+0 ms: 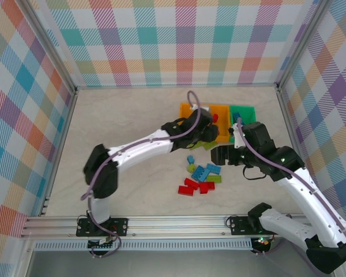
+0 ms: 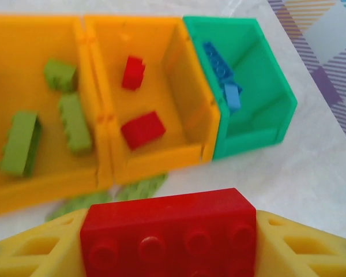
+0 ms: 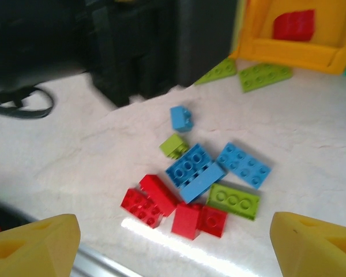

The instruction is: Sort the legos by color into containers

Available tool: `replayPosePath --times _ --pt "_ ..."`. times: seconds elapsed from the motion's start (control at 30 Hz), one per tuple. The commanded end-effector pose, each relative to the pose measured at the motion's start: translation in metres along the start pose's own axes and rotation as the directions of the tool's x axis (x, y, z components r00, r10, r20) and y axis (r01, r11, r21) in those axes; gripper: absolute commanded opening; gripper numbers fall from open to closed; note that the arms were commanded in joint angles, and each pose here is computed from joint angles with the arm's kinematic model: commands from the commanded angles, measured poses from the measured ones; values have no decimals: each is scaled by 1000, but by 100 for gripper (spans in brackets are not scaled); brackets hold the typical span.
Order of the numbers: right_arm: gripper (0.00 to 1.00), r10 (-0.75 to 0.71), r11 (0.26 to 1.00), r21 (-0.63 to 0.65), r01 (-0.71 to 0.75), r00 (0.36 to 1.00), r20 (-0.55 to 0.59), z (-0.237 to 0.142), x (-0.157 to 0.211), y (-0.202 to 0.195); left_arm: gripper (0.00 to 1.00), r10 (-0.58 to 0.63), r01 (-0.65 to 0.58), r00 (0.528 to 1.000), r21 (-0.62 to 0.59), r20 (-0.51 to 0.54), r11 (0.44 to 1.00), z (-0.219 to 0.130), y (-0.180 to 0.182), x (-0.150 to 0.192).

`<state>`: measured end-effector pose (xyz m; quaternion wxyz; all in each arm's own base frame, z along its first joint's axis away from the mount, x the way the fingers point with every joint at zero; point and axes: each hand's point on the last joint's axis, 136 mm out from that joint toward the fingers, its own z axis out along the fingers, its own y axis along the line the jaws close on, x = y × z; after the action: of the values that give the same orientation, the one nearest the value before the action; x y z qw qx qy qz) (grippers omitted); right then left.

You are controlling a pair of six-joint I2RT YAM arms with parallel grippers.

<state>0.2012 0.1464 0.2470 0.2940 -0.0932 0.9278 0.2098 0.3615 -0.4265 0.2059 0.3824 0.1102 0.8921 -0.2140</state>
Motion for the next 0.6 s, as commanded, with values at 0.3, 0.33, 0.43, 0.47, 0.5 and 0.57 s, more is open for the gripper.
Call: replayPosePath --times 0.3,0.33,0.43,0.47,0.5,0.57 --pt "88 -11 994 109 -1 993 114 -17 -14 -20 61 105 -92 989 -126 106 988 120 19 -52" --pt "88 -11 994 112 -2 993 113 -17 -13 -21 66 103 -90 987 -104 120 990 118 15 -56" --pt "90 -12 992 125 -2 994 111 -16 -10 -24 79 98 -93 985 -42 140 995 110 3 -67" --pt "90 -12 992 127 -2 994 112 -15 -9 -25 80 92 -89 985 -26 146 996 106 -2 -70" --pt "90 -14 992 127 0 994 112 -14 -10 -25 81 85 -83 985 -16 150 996 100 -4 -73" --pt "91 -13 992 128 -1 993 115 -11 -10 -25 82 67 -68 985 5 161 998 86 -7 -80"
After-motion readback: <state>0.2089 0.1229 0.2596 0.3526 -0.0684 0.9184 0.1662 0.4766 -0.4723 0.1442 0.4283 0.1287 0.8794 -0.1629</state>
